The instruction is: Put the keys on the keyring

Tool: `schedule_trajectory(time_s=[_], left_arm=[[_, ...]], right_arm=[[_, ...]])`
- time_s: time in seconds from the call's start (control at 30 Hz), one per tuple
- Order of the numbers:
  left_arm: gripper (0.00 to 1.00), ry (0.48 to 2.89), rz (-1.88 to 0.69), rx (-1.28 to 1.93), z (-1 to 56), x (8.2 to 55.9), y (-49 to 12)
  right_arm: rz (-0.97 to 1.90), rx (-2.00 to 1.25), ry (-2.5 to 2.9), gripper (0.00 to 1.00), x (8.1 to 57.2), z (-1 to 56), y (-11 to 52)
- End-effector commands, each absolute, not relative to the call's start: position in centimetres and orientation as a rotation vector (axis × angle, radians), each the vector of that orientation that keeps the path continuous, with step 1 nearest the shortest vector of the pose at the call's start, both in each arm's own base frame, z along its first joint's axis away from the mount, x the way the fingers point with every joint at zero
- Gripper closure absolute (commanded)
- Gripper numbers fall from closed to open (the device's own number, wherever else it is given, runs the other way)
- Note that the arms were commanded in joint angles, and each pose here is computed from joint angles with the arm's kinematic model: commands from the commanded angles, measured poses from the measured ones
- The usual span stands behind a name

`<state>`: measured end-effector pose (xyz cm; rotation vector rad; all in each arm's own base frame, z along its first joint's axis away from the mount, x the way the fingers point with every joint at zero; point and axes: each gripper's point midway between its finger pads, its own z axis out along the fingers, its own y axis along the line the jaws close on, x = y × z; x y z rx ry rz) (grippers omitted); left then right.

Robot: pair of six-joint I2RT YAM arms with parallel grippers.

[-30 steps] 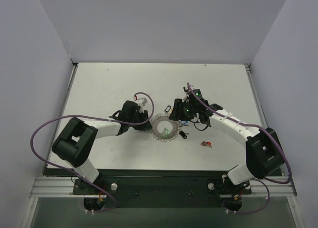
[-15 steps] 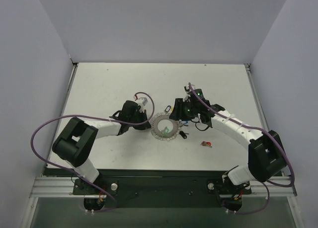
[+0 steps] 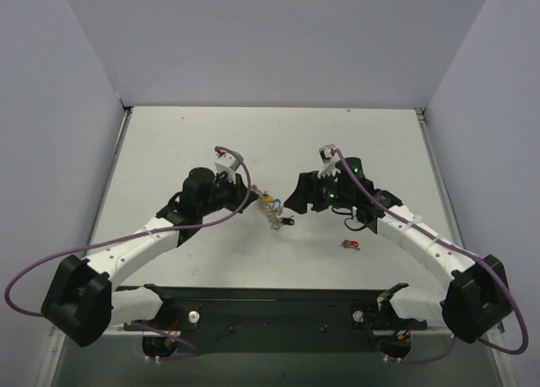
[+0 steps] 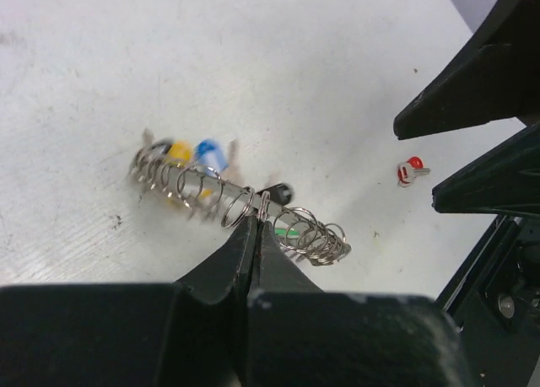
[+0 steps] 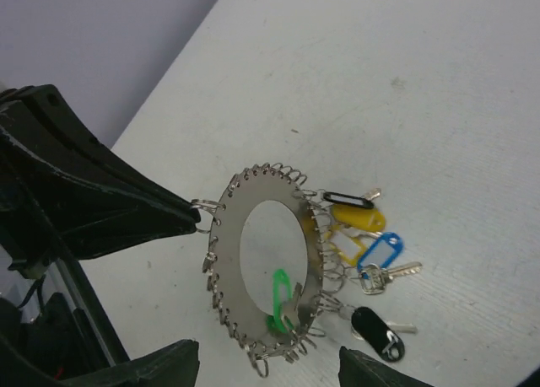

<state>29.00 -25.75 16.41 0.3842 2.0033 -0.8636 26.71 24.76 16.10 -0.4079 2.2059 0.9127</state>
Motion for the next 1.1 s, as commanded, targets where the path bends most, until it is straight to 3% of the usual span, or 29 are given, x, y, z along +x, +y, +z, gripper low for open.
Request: schedule_trajectory(time_s=[0.0,0.23,0.47,0.6,0.87,0.97,1.0,1.07], left_arm=[[1.00,1.871,-0.900,0.484,20.5,27.6,-26.2],[1.00,1.712,-1.038,0.608,25.4,24.4,-27.0],[1.00,1.583,-1.178,0.757,29.2,20.8,-27.9],[1.00,1.534,-1.268,0.829,30.4,18.9,-28.4],[1.00,1.438,-1.336,0.865,32.5,17.3,-28.4],[1.00,1.411,-1.362,0.876,33.2,16.8,-28.5],[1.00,1.407,-1.373,0.880,33.3,16.6,-28.5],[1.00,1.390,-1.375,0.878,33.8,16.5,-28.4]], right_arm=[[1.051,-0.565,1.924,0.29,25.3,22.1,26.3],[1.145,-0.689,1.751,0.24,23.3,27.2,27.1],[1.242,-0.778,1.714,0.27,21.6,28.9,28.7],[1.276,-0.822,1.699,0.40,20.9,29.4,29.4],[1.348,-0.951,1.682,0.44,18.6,29.7,30.5],[1.365,-0.965,1.678,0.51,18.3,29.8,30.7],[1.368,-0.968,1.677,0.58,18.2,29.8,30.7],[1.381,-0.969,1.676,0.60,18.1,29.8,30.7]])
